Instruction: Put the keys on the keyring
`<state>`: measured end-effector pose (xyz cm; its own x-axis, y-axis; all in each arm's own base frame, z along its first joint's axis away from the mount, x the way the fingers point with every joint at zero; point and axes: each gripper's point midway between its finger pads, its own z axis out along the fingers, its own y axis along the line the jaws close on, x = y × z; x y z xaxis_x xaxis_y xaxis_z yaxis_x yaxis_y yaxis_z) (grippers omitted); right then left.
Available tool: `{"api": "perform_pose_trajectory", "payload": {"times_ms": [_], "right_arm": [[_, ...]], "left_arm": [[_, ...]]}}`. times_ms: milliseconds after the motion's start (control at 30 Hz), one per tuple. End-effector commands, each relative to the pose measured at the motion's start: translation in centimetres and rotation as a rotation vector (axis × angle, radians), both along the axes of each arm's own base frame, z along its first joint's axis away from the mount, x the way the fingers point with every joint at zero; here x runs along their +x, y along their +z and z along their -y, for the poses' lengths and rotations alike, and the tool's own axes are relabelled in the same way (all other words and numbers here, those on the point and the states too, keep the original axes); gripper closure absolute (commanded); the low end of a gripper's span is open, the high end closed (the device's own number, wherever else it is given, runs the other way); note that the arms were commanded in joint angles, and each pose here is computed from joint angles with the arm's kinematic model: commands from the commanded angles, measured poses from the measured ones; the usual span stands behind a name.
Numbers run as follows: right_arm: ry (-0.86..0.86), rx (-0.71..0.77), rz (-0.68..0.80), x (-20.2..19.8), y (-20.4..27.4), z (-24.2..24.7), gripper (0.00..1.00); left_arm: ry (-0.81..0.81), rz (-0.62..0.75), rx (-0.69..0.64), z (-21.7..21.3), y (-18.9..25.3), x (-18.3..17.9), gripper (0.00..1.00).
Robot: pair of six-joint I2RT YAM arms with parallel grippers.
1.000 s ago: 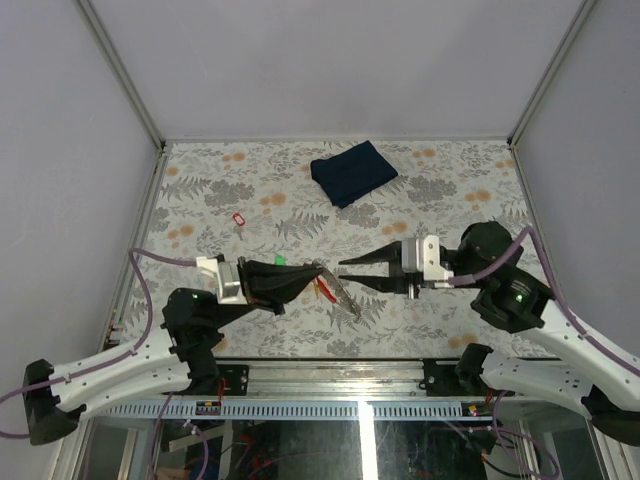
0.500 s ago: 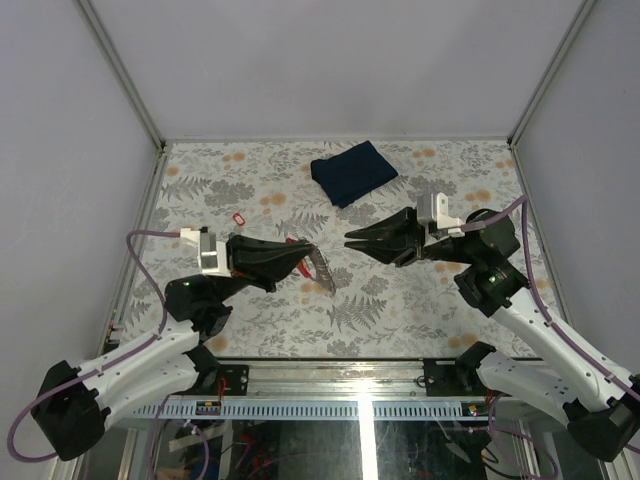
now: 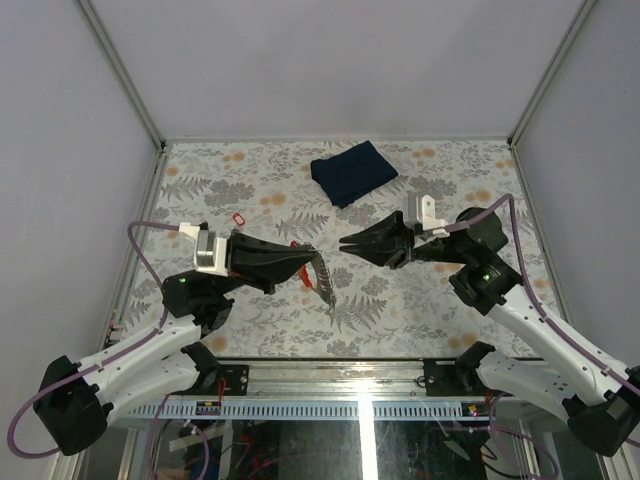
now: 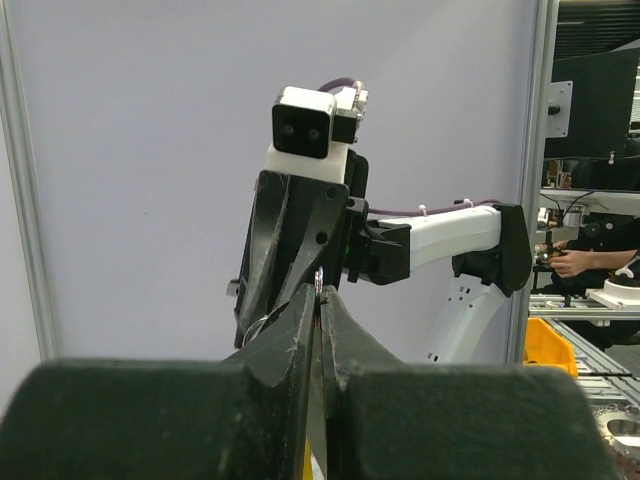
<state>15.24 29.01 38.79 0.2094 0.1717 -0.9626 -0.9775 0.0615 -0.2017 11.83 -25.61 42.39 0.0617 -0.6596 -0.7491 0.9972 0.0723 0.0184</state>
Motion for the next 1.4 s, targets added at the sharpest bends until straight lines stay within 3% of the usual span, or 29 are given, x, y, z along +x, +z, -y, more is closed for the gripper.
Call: {"api": "perform_pose_trajectory", "payload": {"times_ms": [0, 400, 967, 1367], "right_arm": [[0.056, 0.006, 0.045, -1.5, 0.8, -1.1, 0.78], [0.14, 0.041, 0.072, -4.7, 2.3, -2.3, 0.77], [0.184, 0.071, 0.08, -6.0, 3.4, -3.2, 0.75], [0.009, 0.12, 0.165, -4.6, 4.4, -1.2, 0.75]], "left_arm": [[-0.002, 0.07, -0.041, -0.8, 2.1, -1.0, 1.0], [0.011, 0.069, -0.009, -0.4, 1.9, -0.6, 1.0], [0.014, 0.065, 0.022, 0.0, 1.5, -0.3, 1.0], [-0.04, 0.085, 0.011, -0.4, 2.1, -1.7, 1.0]]}}
